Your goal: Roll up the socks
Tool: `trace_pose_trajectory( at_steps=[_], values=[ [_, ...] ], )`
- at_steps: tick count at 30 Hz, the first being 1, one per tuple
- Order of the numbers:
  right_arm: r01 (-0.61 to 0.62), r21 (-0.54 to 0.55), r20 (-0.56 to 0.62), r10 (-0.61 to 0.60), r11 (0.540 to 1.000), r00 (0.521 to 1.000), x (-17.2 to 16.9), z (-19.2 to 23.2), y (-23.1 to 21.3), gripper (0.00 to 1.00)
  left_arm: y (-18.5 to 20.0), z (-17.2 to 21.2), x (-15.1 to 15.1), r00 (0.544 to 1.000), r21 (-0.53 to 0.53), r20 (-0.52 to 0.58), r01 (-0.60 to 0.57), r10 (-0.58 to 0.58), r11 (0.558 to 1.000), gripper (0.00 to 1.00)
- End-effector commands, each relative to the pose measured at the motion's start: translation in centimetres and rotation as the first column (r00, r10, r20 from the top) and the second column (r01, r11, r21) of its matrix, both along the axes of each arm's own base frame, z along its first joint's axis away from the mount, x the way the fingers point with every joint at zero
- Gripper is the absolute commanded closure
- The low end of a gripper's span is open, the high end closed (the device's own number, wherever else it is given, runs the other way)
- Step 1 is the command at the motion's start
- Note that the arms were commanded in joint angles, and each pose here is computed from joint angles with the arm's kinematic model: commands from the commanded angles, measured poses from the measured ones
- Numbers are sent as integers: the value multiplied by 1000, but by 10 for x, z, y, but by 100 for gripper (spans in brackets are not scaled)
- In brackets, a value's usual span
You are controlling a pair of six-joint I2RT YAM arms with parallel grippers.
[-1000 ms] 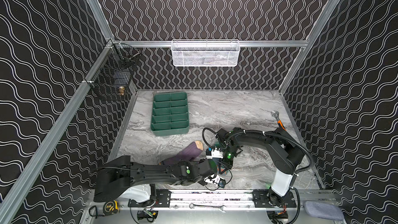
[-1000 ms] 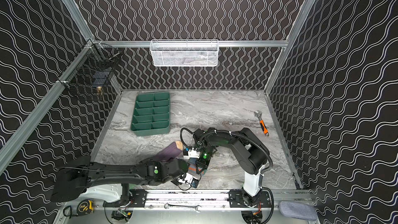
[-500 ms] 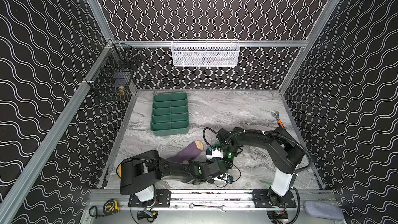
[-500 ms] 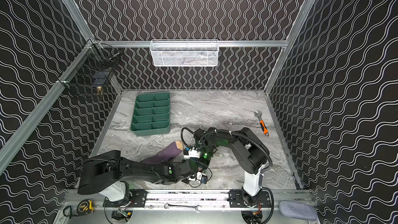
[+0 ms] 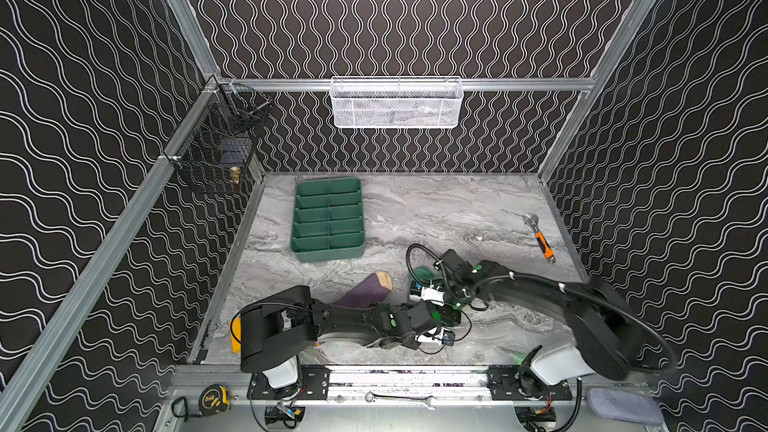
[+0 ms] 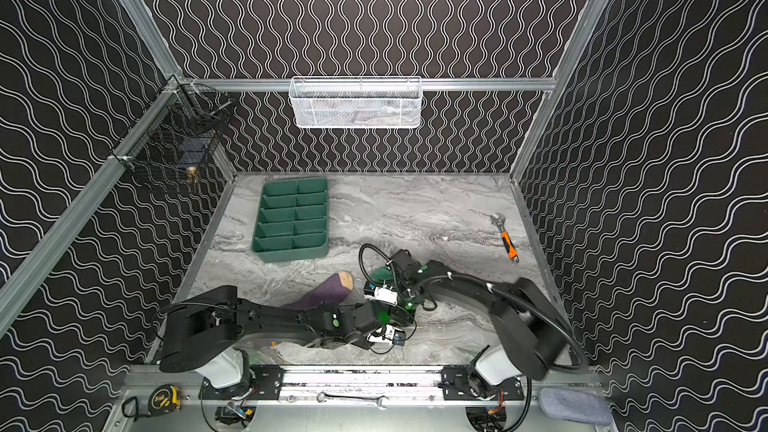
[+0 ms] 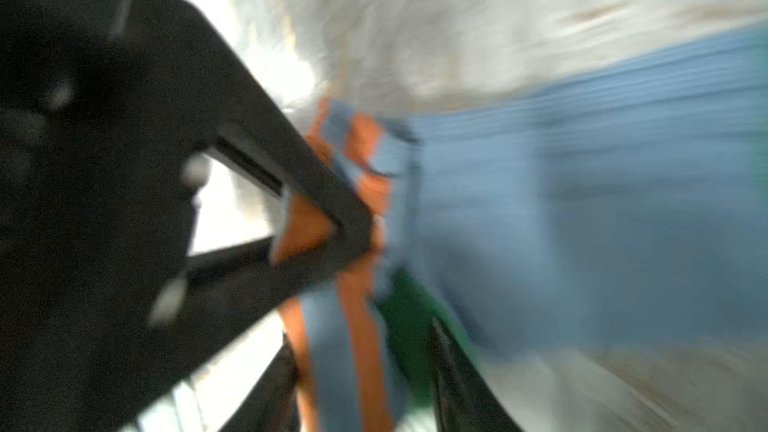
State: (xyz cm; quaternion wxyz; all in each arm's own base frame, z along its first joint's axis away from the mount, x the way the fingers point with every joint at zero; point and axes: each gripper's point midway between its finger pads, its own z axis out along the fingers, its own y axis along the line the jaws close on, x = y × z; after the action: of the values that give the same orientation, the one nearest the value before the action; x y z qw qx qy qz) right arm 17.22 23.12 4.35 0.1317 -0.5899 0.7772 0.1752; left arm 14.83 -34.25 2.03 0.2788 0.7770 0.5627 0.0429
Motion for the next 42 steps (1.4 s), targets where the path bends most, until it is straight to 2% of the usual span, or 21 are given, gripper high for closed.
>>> trace_pose_trajectory(
  at_steps=[1,3,5,7,9,11,12,13,14,16,17,20,23,25,27,31,34,36,38,39,42],
  values=[
    [113,105,276,-138,988,951,50,35,3,44,28,-26,-29,978,114,-210,36,-11,993,100],
    [190,181,385,-248,965,889,67,60,-6,42,28,-23,-26,967,114,-254,14,15,993,100],
    [282,267,500,-383,921,777,88,94,-22,38,29,-19,-25,944,131,-327,-5,48,991,100],
    [384,371,597,-534,846,599,110,134,-50,34,26,-14,-23,914,136,-397,-25,78,990,100],
    [469,512,643,-683,719,346,123,183,-88,26,27,-11,-26,879,153,-466,-33,102,988,100],
    [475,641,612,-775,603,158,119,224,-117,19,26,-9,-26,846,166,-519,-39,121,985,100],
    [453,711,564,-821,538,90,113,244,-128,18,25,-9,-25,831,170,-539,-52,137,984,100],
    [431,759,511,-857,488,69,106,257,-134,17,24,-8,-26,810,173,-569,-54,144,983,100],
    [402,810,439,-896,427,67,96,271,-139,10,24,-10,-25,786,184,-596,-66,165,981,100],
    [351,876,320,-943,330,86,79,291,-146,6,24,-11,-24,738,212,-643,-88,207,973,100],
    [318,895,282,-950,311,134,69,298,-144,6,23,-13,-24,709,227,-668,-95,226,969,100],
    [191,923,264,-910,335,320,41,305,-123,8,23,-18,-21,649,264,-706,-129,283,956,100],
    [107,942,246,-868,320,432,23,305,-109,10,27,-26,-15,613,307,-712,-167,342,937,100],
    [115,926,268,-840,360,473,20,298,-102,11,32,-34,-9,591,340,-708,-195,387,920,100],
    [162,888,303,-813,431,498,24,283,-96,14,36,-41,-3,578,372,-695,-218,427,902,100],
    [300,666,431,-681,683,592,38,215,-81,23,36,-50,15,559,401,-678,-263,477,878,100],
    [363,468,468,-575,806,671,43,167,-73,32,31,-54,25,547,395,-682,-282,484,875,100],
    [361,364,529,-509,859,679,43,152,-66,33,26,-54,28,544,390,-688,-281,480,877,100],
    [293,276,659,-403,915,635,37,148,-51,32,23,-57,32,539,399,-687,-280,487,873,100],
    [257,238,728,-347,937,591,35,147,-44,31,22,-58,32,533,401,-692,-276,487,873,100],
    [162,80,903,-140,984,406,27,140,-25,28,19,-61,35,518,405,-700,-279,491,871,100]
  ],
)
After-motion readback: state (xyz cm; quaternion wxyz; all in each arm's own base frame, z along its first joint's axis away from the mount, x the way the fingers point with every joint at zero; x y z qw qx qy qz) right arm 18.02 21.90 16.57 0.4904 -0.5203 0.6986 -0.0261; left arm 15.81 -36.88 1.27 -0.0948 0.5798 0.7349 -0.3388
